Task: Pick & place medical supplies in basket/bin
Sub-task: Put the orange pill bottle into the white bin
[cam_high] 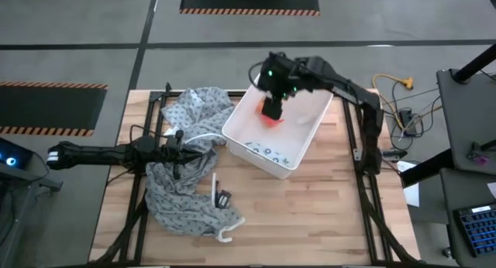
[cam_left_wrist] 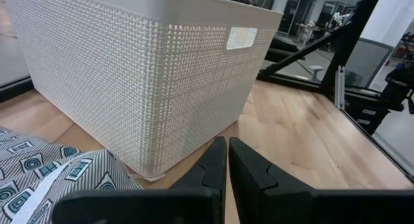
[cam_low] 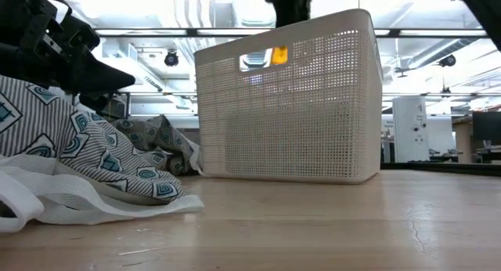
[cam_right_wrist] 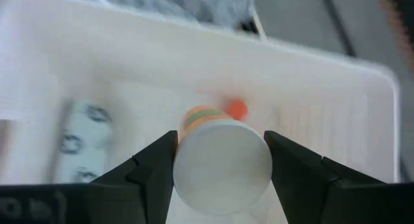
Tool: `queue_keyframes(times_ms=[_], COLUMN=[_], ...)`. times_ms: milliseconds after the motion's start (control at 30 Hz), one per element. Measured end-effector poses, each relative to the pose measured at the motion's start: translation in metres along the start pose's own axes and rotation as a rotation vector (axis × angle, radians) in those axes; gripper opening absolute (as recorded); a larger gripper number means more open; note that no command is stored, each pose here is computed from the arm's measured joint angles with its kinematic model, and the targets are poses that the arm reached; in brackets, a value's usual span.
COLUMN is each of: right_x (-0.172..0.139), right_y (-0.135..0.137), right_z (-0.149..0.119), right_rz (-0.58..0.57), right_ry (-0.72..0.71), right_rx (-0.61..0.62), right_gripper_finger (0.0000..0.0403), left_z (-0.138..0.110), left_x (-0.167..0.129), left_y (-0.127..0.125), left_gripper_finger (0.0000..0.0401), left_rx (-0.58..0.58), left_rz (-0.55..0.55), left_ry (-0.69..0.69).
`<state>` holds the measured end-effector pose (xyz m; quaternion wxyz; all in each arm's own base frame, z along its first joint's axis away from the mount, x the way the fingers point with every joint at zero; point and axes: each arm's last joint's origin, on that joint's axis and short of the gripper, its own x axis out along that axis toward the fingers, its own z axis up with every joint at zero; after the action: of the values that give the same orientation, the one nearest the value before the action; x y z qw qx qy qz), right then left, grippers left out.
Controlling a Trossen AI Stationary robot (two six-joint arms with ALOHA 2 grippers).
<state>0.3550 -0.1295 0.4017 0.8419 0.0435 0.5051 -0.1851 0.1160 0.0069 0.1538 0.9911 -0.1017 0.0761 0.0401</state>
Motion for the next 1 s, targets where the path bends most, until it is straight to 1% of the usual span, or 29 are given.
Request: queue_keyframes(times_ms=[100, 167, 367, 467, 633, 733, 800, 900, 1000], right_x=[0.030, 0.046, 0.083, 0.096, 0.115, 0.121, 0.123, 0.124, 0.120], right_y=[-0.028, -0.045, -0.085, -0.097, -0.109, -0.109, -0.110, -0.110, -0.110], right_z=[-0.006, -0.012, -0.040, -0.049, -0.059, -0.063, -0.065, -0.065, -0.062], right_rz=[0.077, 0.108, 0.080, 0.070, 0.036, -0.024, -0.048, -0.048, -0.046], right_ry=[0.074, 0.113, 0.253, 0.271, 0.265, 0.279, 0.290, 0.294, 0.276], right_rx=[0.052, 0.097, 0.175, 0.208, 0.235, 0.223, 0.213, 0.201, 0.238], right_gripper_finger=[0.0208, 0.0208, 0.0208, 0.0208, 0.0208, 0.0208, 0.0208, 0.0208, 0.0211], left_z=[0.000, 0.000, 0.000, 0.000, 0.000, 0.000, 0.000, 0.000, 0.000], left_x=[0.000, 0.000, 0.000, 0.000, 0.000, 0.000, 0.000, 0.000, 0.000], left_y=[0.000, 0.000, 0.000, 0.000, 0.000, 0.000, 0.000, 0.000, 0.000], left_gripper_finger=[0.0000, 0.0000, 0.0000, 0.0000, 0.0000, 0.0000, 0.0000, 0.0000, 0.0000], left_rx=[0.000, 0.000, 0.000, 0.000, 0.000, 0.000, 0.000, 0.000, 0.000], left_rz=[0.000, 0.000, 0.000, 0.000, 0.000, 0.000, 0.000, 0.000, 0.000], left_ry=[0.000, 0.000, 0.000, 0.000, 0.000, 0.000, 0.000, 0.000, 0.000])
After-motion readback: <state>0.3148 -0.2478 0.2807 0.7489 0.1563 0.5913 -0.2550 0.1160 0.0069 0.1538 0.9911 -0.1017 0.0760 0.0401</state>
